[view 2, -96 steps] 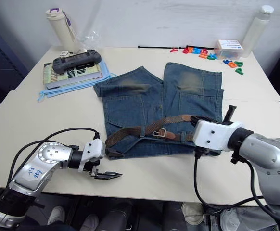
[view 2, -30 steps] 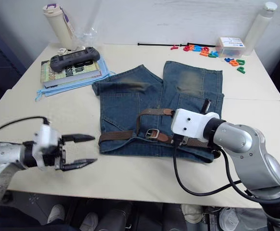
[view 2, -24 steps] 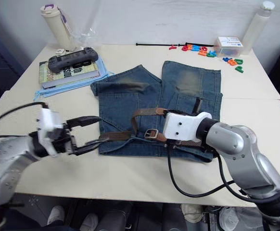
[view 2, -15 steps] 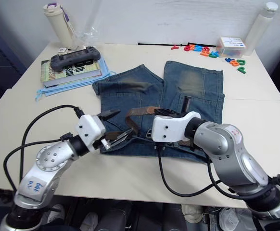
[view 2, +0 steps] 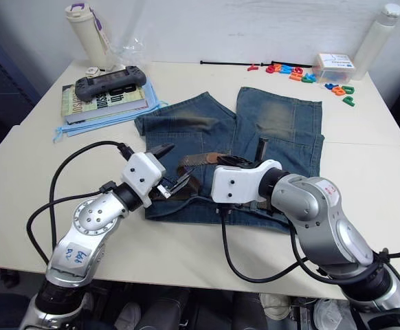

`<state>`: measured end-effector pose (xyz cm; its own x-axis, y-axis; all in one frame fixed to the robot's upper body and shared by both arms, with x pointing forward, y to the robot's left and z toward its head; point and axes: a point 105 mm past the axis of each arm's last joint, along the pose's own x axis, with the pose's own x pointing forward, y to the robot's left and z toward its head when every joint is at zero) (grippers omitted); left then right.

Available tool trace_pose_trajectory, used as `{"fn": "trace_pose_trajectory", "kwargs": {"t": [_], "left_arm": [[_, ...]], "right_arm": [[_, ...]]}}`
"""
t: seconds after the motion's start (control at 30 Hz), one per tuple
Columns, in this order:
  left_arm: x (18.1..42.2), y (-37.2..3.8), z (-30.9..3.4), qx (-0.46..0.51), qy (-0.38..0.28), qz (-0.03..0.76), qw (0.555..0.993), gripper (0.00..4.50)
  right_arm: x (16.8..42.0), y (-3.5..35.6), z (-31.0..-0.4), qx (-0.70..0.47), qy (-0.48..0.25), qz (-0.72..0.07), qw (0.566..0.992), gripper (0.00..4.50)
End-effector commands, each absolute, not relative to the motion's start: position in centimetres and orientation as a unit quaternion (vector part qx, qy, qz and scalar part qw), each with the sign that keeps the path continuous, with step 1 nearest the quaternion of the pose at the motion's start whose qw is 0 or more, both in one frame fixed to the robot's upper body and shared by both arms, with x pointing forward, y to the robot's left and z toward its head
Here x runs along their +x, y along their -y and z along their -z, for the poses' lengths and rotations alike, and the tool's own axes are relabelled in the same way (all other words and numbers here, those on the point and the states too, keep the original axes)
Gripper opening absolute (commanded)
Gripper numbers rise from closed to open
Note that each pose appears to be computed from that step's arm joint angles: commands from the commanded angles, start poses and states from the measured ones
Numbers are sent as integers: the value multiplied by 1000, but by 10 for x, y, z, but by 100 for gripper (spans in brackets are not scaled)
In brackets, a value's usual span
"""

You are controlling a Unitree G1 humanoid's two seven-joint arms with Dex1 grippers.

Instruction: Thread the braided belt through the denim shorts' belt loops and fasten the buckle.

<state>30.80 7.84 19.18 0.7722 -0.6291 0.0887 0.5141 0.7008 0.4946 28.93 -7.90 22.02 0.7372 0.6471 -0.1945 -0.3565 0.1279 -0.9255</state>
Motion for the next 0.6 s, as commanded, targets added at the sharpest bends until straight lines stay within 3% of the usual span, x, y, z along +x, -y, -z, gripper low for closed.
{"fn": "trace_pose_trajectory", "kwargs": {"t": [0.03,0.13,0.27,0.3,0.6], "left_arm": [[310,-78,-198,233,133,304,914,317],[310,-76,-197,230,131,306,915,209],[309,-77,-195,228,124,309,915,21],[309,-77,-194,229,121,310,915,4],[309,-80,-187,230,110,310,916,4]], "right_arm": [[283,75,-235,-571,161,-328,736,0],[283,75,-237,-569,162,-326,737,0],[283,76,-238,-566,162,-324,741,0],[283,77,-238,-565,162,-323,742,0],[281,75,-242,-550,168,-325,751,0]]}}
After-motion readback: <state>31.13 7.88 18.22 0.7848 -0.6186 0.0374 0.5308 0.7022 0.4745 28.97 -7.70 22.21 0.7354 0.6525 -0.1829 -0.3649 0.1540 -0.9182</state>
